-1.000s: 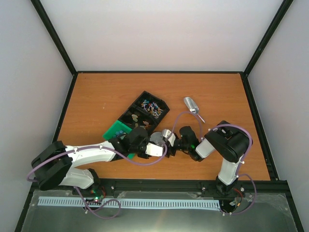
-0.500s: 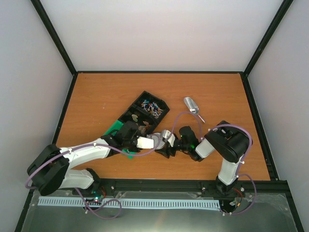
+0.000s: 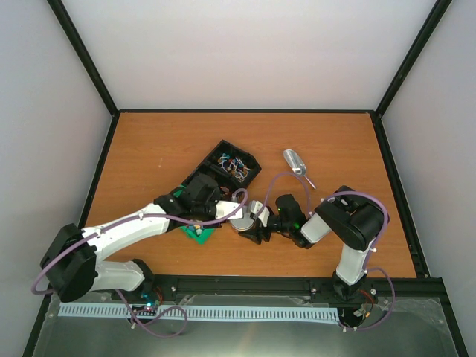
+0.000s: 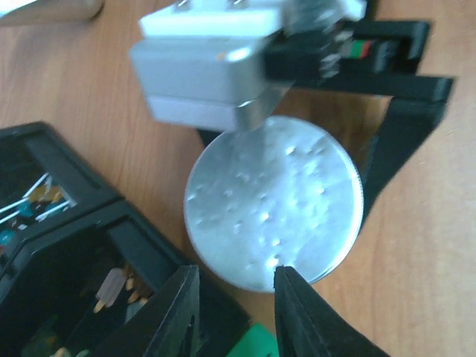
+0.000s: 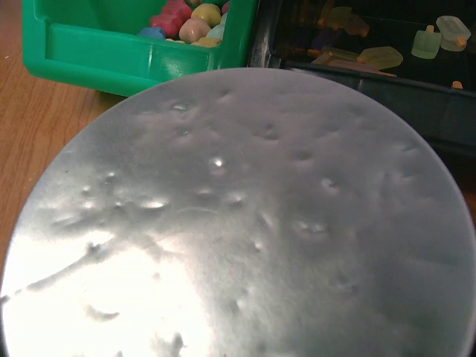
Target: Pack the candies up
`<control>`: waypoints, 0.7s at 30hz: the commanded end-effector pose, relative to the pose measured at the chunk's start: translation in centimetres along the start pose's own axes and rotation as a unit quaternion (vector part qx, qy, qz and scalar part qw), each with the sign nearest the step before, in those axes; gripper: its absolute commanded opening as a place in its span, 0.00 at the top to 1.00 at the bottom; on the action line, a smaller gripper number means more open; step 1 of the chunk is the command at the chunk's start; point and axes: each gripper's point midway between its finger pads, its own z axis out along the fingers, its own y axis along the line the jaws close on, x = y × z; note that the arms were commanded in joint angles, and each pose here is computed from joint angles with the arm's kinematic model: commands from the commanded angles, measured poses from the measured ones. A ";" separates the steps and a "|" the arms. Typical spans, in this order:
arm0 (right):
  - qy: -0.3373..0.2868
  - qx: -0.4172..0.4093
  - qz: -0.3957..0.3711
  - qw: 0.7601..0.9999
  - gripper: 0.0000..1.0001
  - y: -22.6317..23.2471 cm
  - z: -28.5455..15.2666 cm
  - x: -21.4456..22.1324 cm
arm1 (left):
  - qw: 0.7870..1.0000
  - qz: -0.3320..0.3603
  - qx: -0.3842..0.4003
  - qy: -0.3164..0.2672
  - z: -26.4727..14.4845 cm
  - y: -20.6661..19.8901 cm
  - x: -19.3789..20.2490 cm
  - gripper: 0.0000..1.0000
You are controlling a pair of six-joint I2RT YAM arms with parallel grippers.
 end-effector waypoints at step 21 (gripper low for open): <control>0.021 -0.015 0.001 1.000 0.58 0.7 0.4 1.2 | 0.997 0.062 0.034 -0.009 4.7 -3.6 -2.5 0.65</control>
